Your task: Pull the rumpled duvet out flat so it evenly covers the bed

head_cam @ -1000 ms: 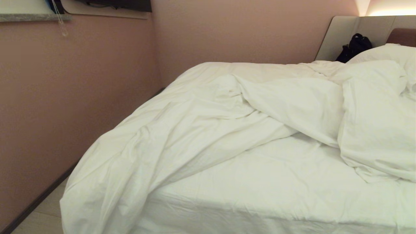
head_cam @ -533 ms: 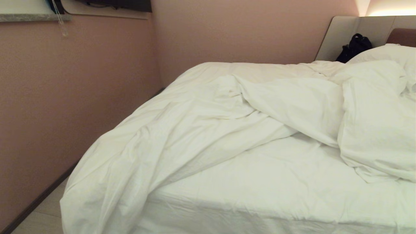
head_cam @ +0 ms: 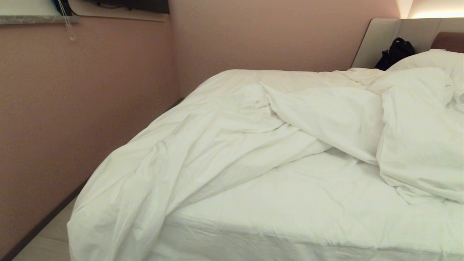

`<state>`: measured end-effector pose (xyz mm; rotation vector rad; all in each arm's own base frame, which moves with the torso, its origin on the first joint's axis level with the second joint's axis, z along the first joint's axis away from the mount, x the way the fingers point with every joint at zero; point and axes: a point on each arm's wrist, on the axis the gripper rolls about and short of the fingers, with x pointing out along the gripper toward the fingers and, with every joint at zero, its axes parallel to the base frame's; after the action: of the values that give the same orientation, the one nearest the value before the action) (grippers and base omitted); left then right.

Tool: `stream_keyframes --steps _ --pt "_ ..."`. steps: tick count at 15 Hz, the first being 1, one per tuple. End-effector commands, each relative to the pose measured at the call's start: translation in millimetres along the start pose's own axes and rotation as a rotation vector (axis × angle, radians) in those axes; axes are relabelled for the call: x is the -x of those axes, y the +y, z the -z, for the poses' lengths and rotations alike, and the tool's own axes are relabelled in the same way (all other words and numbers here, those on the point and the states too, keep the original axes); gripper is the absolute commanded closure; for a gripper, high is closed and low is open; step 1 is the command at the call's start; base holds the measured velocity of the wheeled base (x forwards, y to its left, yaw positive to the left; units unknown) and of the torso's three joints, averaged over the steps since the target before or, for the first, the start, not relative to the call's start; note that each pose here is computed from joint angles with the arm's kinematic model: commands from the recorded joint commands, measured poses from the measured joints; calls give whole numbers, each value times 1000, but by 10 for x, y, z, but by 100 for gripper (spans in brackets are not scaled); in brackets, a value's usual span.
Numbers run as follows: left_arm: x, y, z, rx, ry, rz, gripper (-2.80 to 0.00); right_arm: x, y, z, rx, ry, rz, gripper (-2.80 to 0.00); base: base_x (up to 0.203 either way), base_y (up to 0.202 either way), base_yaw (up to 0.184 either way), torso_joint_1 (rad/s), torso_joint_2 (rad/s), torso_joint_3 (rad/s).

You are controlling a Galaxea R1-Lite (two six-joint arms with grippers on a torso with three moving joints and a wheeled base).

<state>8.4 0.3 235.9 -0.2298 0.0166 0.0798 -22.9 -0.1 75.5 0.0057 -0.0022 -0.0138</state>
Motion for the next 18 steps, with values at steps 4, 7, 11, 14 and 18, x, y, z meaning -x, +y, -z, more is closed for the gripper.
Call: stream_keyframes --steps 4,7,11,14,18 --pt "-44 44 117 119 73 26 0 -1 0 -1 0 1 0 0 0 0 0 0 0 0" --pt "-32 38 100 121 60 49 0 -1 0 -1 0 1 0 0 0 0 0 0 0 0" --pt "-165 -24 39 112 63 119 0 -1 0 -1 -1 1 0 0 0 0 0 0 0 0" --pt "-513 -115 55 96 159 136 0 -1 0 -1 0 1 0 0 0 0 0 0 0 0" --pt "-1097 -266 61 95 204 174 0 -1 0 -1 0 1 0 0 0 0 0 0 0 0"
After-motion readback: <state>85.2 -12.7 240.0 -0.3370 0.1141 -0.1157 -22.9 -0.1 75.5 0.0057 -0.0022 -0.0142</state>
